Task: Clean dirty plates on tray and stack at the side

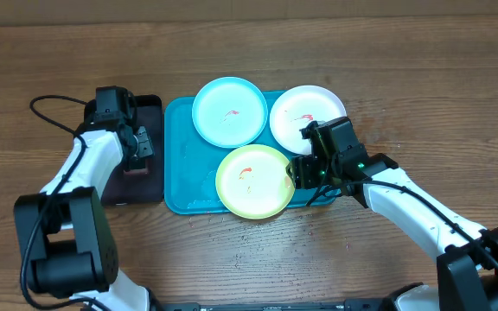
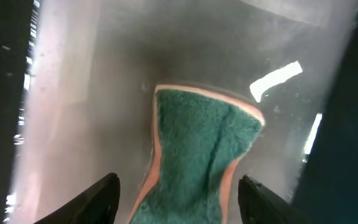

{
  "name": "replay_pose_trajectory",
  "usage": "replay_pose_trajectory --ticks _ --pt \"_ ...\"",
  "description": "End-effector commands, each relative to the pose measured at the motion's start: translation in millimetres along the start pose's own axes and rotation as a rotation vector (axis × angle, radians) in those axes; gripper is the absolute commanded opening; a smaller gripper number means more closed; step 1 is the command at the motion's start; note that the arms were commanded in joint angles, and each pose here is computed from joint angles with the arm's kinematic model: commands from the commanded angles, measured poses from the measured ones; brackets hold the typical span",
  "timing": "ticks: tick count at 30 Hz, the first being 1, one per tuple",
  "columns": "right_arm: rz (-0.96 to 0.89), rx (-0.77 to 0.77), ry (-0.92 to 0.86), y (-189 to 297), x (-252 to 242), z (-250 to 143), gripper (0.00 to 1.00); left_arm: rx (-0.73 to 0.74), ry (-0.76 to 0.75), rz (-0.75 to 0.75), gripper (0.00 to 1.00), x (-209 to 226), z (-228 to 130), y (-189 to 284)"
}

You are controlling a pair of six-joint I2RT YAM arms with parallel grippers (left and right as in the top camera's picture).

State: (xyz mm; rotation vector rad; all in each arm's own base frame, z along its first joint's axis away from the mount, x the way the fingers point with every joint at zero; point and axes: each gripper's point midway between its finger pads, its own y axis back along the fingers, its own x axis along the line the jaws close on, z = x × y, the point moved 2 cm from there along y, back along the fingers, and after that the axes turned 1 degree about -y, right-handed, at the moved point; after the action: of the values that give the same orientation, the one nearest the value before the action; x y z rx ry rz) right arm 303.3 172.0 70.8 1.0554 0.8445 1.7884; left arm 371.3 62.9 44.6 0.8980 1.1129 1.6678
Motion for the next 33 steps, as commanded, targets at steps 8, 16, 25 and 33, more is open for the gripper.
replay_pose_trajectory --ticks 8,16,25,33 --pt "0.002 -0.029 0.008 3 4 12 0.68 0.025 -0.021 -0.001 0.11 -2 -1 -15" --pt "0.002 -0.029 0.008 3 4 12 0.68 -0.031 -0.013 -0.01 0.43 -1 12 4" --pt "0.001 -0.029 0.008 3 3 12 0.68 -0.002 -0.016 -0.01 0.62 -1 6 4" --pt "0.002 -0.029 0.008 3 3 12 0.68 -0.018 -0.014 -0.012 0.41 -1 10 4"
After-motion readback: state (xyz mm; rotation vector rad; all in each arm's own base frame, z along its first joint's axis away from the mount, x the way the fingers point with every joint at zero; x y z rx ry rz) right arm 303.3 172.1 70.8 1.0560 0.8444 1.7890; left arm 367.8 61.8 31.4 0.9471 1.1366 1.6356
